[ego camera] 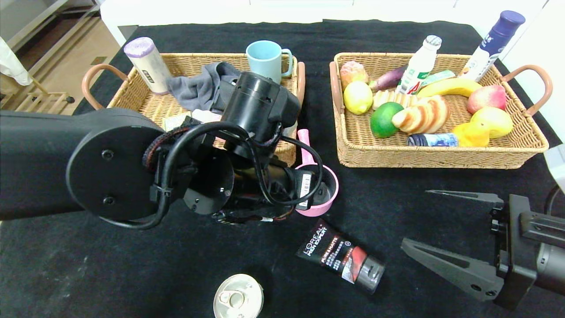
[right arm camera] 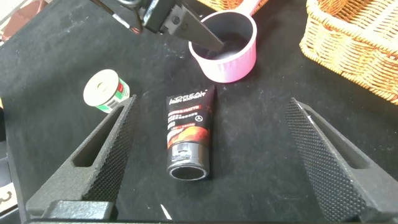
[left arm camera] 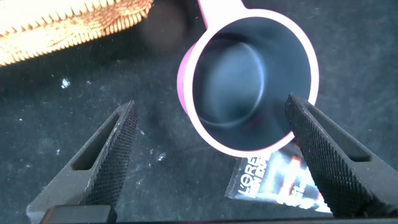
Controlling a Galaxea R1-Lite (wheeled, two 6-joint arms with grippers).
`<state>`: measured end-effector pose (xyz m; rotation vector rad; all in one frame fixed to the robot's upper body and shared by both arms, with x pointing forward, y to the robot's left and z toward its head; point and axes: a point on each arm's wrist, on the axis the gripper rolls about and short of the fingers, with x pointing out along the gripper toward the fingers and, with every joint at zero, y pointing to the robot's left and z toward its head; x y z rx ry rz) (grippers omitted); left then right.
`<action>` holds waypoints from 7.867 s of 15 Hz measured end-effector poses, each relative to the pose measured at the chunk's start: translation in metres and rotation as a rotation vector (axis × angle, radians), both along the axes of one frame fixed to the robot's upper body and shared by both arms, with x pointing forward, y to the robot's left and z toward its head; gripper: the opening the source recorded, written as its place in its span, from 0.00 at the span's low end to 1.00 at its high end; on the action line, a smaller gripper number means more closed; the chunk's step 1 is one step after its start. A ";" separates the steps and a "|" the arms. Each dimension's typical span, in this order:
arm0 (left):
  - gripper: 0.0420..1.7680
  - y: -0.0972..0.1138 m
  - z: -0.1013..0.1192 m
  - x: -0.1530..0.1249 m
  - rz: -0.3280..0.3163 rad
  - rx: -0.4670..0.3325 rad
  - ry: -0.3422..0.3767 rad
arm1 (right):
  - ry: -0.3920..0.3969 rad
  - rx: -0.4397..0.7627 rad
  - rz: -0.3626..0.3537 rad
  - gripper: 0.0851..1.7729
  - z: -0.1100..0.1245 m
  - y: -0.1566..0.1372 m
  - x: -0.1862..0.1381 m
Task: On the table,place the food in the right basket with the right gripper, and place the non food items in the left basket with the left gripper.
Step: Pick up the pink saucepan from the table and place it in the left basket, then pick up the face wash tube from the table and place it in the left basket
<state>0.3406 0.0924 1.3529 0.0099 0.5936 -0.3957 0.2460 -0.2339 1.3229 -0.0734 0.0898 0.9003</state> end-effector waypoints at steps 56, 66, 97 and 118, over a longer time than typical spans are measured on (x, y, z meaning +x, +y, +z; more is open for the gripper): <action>0.05 0.066 0.065 -0.018 0.103 -0.154 -0.176 | 0.016 -0.012 -0.011 0.96 -0.003 0.002 0.006; 0.05 0.123 0.085 0.013 0.230 -0.230 -0.289 | 0.007 -0.037 -0.002 0.96 -0.007 0.003 0.006; 0.90 0.134 0.073 0.026 0.199 -0.136 -0.291 | -0.036 -0.012 -0.014 0.96 0.003 -0.004 -0.001; 0.96 0.037 -0.007 -0.046 -0.681 0.394 -0.325 | 0.100 -0.070 -0.134 0.96 0.061 -0.053 -0.055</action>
